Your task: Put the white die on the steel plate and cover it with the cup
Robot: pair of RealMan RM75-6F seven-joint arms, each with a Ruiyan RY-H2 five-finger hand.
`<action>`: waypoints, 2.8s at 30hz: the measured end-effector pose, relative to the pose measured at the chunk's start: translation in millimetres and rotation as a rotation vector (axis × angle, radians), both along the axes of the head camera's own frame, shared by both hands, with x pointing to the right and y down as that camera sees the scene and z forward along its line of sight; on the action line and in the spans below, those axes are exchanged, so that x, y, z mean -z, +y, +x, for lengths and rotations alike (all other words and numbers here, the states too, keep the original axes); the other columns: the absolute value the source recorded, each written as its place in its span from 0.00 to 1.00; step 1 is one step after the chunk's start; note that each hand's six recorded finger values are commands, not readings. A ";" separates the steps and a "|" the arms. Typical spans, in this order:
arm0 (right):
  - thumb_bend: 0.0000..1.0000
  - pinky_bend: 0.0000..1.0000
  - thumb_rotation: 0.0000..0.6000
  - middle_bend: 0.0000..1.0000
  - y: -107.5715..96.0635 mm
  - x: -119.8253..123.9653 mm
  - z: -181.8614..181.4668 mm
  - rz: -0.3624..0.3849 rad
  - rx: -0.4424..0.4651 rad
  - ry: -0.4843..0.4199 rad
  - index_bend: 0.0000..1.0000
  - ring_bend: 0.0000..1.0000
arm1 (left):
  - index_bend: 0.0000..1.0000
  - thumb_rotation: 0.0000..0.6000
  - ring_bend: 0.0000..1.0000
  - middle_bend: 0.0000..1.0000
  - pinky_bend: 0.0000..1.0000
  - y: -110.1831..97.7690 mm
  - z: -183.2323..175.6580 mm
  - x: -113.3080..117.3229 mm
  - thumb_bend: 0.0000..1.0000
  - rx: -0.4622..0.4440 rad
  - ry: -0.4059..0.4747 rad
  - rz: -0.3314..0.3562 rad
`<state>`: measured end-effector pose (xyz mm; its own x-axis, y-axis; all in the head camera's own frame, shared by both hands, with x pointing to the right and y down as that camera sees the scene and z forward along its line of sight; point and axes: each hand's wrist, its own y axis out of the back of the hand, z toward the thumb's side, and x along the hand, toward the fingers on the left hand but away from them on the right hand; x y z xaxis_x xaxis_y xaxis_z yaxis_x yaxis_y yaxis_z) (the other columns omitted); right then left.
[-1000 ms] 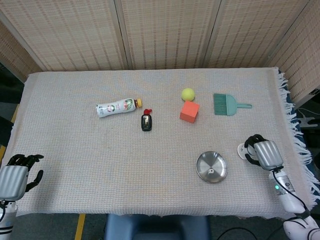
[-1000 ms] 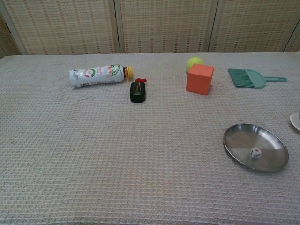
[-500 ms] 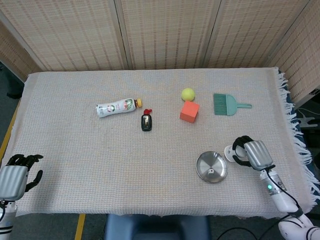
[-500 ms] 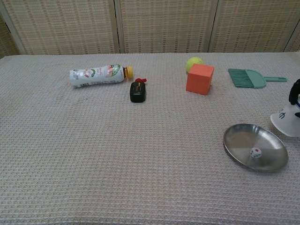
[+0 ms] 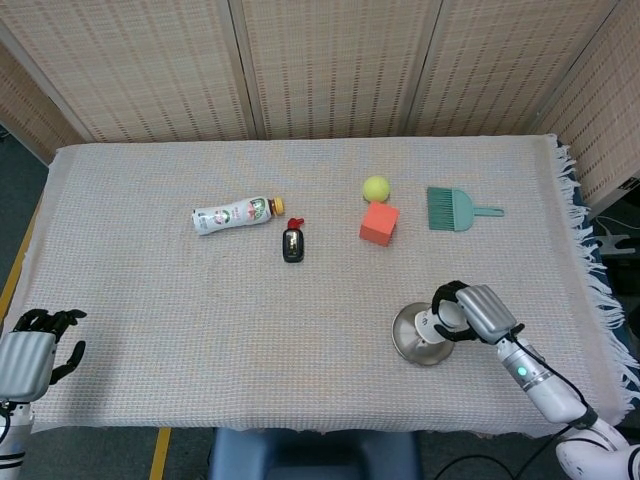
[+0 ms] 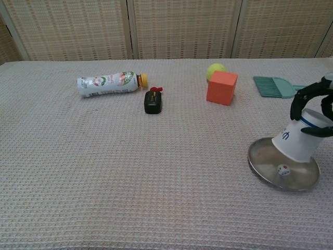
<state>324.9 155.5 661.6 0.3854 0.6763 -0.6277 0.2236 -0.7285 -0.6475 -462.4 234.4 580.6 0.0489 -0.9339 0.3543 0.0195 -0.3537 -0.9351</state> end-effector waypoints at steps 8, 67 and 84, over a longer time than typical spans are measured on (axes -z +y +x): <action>0.22 0.65 1.00 0.42 7.7 -9.1 -17.0 -0.071 0.047 -0.008 0.52 0.30 | 0.34 1.00 0.42 0.42 0.27 -0.4 -0.9 1.4 0.37 0.003 0.001 0.005; 0.23 0.65 1.00 0.42 17.0 -49.1 -1.8 0.068 0.109 0.068 0.53 0.31 | 0.34 1.00 0.42 0.42 0.26 1.7 0.2 0.9 0.37 -0.001 -0.004 -0.002; 0.23 0.65 1.00 0.42 7.1 -58.4 17.8 0.197 0.150 0.130 0.53 0.31 | 0.34 1.00 0.42 0.42 0.25 2.0 0.8 1.6 0.37 -0.003 -0.005 0.000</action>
<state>342.8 162.6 720.0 0.4153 0.7318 -0.5403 0.0292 -0.6044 -0.7962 -461.6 236.4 579.0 0.0504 -0.9336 0.3547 0.0254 -0.3539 -0.9350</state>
